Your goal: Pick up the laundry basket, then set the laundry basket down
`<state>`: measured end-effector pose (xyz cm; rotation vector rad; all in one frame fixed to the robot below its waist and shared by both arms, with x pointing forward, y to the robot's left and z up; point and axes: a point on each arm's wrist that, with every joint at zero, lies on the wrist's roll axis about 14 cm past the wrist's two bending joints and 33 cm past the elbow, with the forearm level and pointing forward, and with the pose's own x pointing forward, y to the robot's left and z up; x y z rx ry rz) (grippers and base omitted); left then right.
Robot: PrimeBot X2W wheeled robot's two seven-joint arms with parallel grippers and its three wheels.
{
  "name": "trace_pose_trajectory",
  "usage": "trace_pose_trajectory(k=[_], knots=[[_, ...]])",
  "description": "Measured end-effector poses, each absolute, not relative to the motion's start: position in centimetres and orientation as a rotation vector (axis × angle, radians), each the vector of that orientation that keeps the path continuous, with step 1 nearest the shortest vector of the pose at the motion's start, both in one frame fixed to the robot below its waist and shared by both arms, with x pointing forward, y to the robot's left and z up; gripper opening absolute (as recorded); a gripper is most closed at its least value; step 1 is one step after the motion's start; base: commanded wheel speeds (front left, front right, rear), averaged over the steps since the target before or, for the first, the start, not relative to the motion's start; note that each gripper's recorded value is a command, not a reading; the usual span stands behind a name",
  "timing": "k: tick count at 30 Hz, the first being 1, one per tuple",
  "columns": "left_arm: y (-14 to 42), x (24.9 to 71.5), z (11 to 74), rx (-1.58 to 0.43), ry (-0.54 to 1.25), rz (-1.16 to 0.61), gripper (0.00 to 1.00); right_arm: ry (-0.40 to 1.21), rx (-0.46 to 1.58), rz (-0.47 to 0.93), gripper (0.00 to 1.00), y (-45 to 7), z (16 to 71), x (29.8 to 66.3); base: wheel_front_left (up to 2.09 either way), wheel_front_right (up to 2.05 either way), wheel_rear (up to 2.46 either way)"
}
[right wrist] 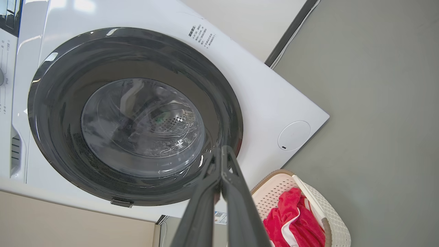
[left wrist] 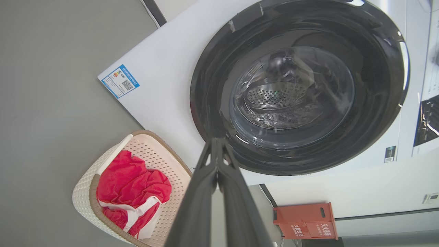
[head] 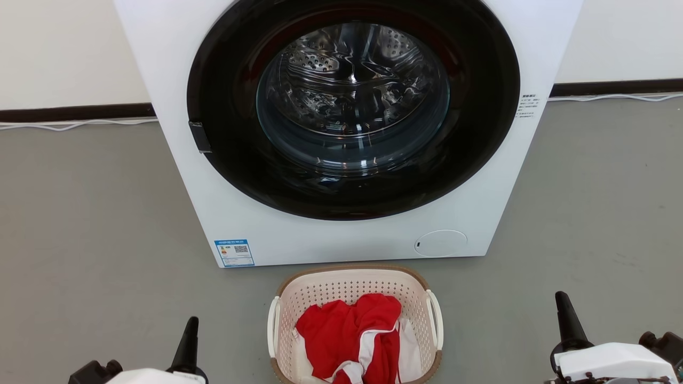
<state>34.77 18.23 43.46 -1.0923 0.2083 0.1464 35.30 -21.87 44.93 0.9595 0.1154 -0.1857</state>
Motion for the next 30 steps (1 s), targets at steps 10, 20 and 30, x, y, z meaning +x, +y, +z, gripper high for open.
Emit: trace_pose_trajectory(k=[10,20,30], knots=[[18.4,35.3,44.1,-1.185,0.188,0.145,0.0,0.111,1.083,-0.183,0.0,-21.7,45.1,35.5,0.0,0.0,0.0],[18.4,36.1,45.2,-1.295,0.163,0.121,0.0,0.105,1.219,-0.176,0.0,-21.4,45.3,35.8,0.0,0.0,0.0],[18.6,36.2,45.5,-1.372,0.152,0.116,0.0,0.079,1.318,-0.15,0.0,-21.2,46.4,36.6,0.0,0.0,0.0]])
